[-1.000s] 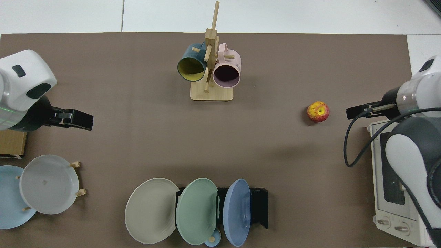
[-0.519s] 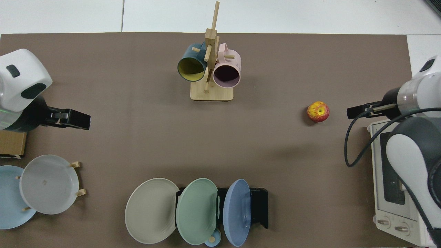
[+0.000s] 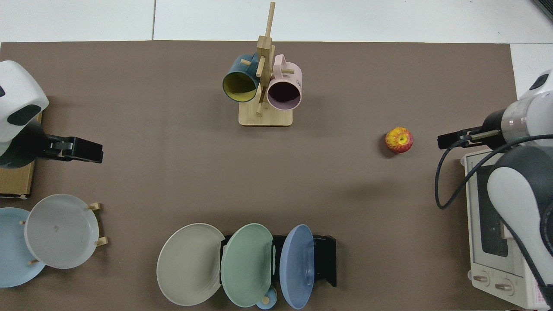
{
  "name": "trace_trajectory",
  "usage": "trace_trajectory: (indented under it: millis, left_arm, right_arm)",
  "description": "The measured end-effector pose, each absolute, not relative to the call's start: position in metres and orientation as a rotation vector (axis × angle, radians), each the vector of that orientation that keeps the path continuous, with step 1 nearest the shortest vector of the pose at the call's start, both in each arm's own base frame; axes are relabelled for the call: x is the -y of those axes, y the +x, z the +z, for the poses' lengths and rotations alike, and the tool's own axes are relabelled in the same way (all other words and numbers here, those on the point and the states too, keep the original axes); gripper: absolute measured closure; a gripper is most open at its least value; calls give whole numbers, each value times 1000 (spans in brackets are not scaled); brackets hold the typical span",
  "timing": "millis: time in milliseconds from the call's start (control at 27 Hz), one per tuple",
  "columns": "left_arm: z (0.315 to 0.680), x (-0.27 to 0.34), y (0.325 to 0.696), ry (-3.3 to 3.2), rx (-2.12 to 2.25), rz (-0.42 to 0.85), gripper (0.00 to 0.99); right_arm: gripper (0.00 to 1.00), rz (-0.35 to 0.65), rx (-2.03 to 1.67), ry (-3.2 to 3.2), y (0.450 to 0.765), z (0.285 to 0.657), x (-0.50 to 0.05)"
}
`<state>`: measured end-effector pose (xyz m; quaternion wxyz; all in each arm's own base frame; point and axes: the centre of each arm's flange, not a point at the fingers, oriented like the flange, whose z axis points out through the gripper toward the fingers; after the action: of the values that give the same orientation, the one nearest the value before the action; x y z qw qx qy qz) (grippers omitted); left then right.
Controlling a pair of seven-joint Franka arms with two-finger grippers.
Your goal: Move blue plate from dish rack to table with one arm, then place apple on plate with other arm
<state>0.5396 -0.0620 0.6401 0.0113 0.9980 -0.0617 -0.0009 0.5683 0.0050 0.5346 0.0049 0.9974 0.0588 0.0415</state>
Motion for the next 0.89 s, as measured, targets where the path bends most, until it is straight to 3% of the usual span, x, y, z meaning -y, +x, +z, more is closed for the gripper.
trace_trajectory:
  millis: [889]
  left_arm:
    - [641, 77, 537, 3107, 234, -2, 0]
  right_arm:
    - [0, 130, -171, 3124, 568, 535, 0]
